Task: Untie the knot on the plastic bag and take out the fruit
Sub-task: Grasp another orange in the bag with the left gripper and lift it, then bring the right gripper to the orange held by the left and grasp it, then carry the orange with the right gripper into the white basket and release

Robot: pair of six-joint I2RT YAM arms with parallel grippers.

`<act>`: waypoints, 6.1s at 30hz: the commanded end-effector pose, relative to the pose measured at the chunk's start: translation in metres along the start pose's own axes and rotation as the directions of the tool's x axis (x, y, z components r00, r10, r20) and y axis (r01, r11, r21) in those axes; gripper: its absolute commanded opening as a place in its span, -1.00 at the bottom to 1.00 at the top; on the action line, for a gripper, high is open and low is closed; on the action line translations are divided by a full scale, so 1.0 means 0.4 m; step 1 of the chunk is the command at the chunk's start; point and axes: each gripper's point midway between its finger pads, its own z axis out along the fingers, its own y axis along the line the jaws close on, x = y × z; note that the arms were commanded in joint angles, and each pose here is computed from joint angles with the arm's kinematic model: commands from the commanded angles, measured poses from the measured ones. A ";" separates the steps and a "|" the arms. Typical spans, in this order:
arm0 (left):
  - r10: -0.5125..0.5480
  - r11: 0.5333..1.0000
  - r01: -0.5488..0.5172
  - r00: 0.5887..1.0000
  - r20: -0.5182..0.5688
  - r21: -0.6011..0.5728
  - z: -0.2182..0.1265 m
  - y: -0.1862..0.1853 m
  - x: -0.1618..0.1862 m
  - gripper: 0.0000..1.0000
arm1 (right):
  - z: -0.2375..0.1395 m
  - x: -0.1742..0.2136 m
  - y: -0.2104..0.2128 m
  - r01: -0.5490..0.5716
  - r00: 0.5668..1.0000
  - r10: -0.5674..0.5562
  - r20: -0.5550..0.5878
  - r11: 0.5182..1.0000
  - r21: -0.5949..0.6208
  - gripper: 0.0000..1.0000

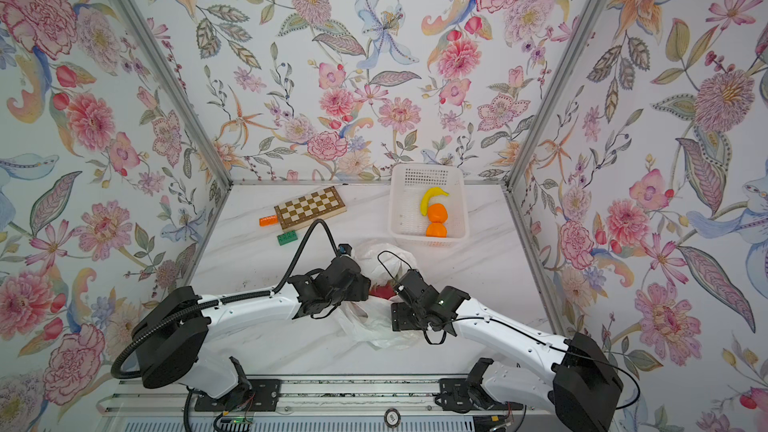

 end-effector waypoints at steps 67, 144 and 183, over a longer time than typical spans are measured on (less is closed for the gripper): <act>0.140 0.937 -0.221 0.946 0.292 0.270 -0.206 -0.126 -0.123 -0.04 | -0.047 -0.497 0.020 -0.032 0.969 0.033 0.244 0.999 -0.007 0.98; 0.462 0.694 -0.720 0.463 0.756 0.017 -0.541 -0.228 -0.316 0.79 | -0.518 -0.456 0.317 0.277 0.903 0.010 0.430 0.752 -0.599 0.09; 0.330 0.819 -0.526 0.759 0.562 0.230 -0.494 -0.198 -0.207 0.96 | 0.072 -0.890 -0.242 -0.257 0.913 0.307 0.270 0.944 -0.206 0.06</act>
